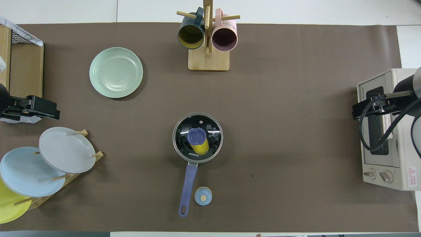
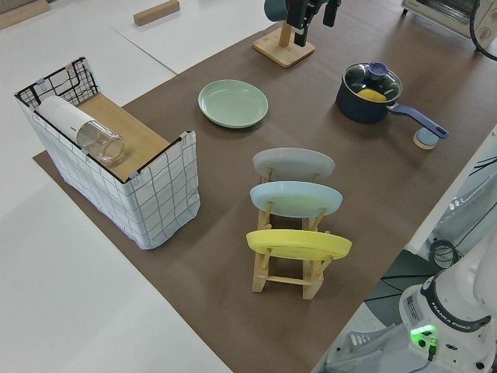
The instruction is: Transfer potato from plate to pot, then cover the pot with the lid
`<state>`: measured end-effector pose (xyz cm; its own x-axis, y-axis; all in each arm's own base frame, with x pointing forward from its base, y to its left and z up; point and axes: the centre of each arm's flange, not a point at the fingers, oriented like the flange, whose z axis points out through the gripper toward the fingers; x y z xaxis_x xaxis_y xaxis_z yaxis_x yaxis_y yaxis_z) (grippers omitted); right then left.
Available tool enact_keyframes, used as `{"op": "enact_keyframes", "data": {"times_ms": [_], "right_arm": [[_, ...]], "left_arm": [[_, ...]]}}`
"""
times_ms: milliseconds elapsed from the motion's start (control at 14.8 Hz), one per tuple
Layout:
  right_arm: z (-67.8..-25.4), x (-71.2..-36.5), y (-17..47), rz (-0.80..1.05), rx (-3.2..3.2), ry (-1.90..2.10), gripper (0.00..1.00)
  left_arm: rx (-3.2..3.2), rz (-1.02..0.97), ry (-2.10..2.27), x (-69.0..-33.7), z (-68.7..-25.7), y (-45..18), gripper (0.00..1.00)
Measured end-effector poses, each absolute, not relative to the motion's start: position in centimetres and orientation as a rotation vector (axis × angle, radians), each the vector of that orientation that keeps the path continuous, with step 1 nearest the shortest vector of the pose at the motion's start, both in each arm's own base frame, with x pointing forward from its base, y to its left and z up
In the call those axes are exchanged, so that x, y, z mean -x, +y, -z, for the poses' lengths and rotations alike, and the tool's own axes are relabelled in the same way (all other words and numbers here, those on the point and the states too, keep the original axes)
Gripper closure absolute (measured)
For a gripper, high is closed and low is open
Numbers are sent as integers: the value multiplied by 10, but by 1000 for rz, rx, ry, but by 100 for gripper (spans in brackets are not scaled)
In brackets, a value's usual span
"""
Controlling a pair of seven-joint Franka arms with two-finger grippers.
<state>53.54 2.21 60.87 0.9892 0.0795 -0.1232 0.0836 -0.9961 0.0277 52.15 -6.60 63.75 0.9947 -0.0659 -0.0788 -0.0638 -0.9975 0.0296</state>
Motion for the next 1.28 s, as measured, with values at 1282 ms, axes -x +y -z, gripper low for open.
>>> {"op": "enact_keyframes", "data": {"times_ms": [1282], "right_arm": [[-613, -533, -20, 151, -3111, 7, 0]], "left_arm": [[-3110, 124, -101, -522, -637, -66, 0]]}}
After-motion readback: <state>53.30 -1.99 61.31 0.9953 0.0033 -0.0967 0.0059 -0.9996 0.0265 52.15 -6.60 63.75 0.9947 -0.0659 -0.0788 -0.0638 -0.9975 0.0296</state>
